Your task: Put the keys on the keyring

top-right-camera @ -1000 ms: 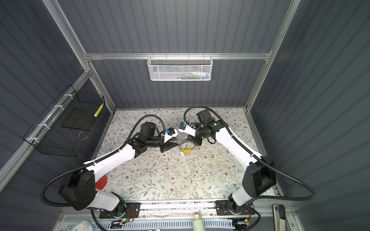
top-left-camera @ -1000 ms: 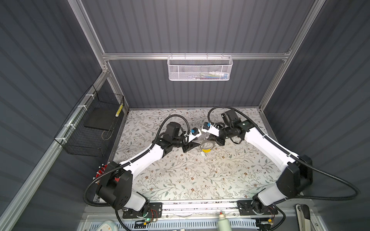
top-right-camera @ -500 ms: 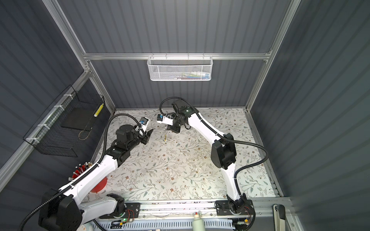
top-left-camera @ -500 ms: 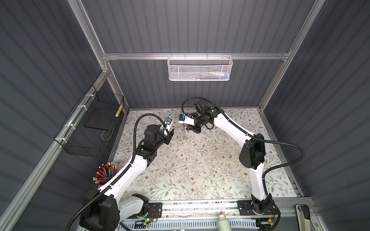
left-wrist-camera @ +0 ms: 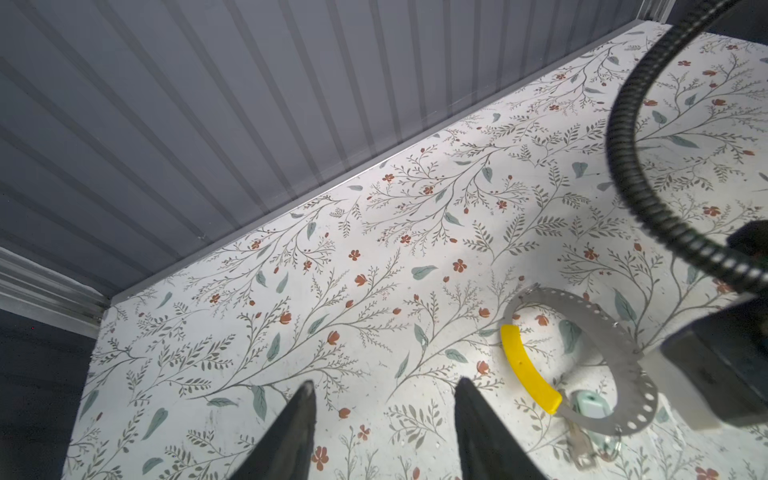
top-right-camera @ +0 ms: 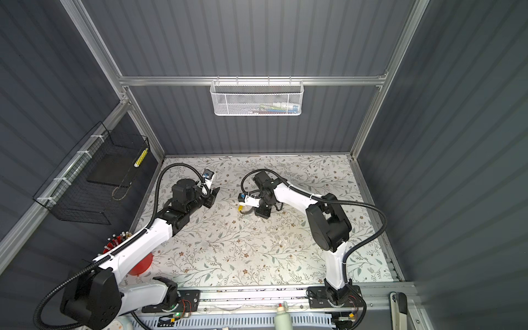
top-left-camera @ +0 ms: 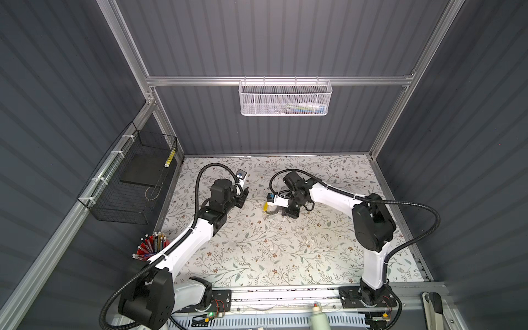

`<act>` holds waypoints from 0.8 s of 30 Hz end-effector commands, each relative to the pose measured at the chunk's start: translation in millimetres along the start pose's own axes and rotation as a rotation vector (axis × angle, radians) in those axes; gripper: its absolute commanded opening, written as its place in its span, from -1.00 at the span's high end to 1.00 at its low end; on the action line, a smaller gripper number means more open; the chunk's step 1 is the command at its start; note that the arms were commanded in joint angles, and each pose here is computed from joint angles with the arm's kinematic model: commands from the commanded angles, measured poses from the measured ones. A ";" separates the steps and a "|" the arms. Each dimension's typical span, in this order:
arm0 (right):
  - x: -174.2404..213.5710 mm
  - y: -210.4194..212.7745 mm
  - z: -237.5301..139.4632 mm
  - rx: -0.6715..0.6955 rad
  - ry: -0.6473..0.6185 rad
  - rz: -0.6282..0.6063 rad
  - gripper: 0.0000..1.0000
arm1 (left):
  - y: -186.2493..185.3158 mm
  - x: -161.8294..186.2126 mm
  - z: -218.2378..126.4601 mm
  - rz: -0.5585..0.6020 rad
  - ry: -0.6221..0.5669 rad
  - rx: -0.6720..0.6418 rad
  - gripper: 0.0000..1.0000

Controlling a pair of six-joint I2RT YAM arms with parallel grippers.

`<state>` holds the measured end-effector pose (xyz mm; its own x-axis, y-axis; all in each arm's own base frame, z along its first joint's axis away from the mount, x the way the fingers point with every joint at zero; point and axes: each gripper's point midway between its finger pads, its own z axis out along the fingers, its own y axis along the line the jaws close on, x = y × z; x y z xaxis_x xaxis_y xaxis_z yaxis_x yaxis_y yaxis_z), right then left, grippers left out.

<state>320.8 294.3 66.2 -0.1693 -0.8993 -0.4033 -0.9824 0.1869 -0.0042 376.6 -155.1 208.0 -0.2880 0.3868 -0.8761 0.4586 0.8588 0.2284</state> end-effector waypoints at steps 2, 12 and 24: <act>18.6 -4.8 -7.4 0.073 0.031 0.032 1.00 | -4.8 -9.2 4.4 -0.028 -0.006 0.042 -0.09; 84.2 12.2 8.2 0.056 0.207 0.135 1.00 | -14.8 -0.5 22.6 -0.027 0.034 0.082 -0.10; 133.2 11.9 4.3 0.117 0.347 0.221 0.93 | -19.9 5.5 33.2 -0.009 0.067 0.100 -0.10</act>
<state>300.6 205.8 24.1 -0.3624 -0.9140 -0.1824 -0.9220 0.3802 -0.0734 390.6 -174.8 178.4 -0.3553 0.4018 -0.8440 0.5200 0.8353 0.1787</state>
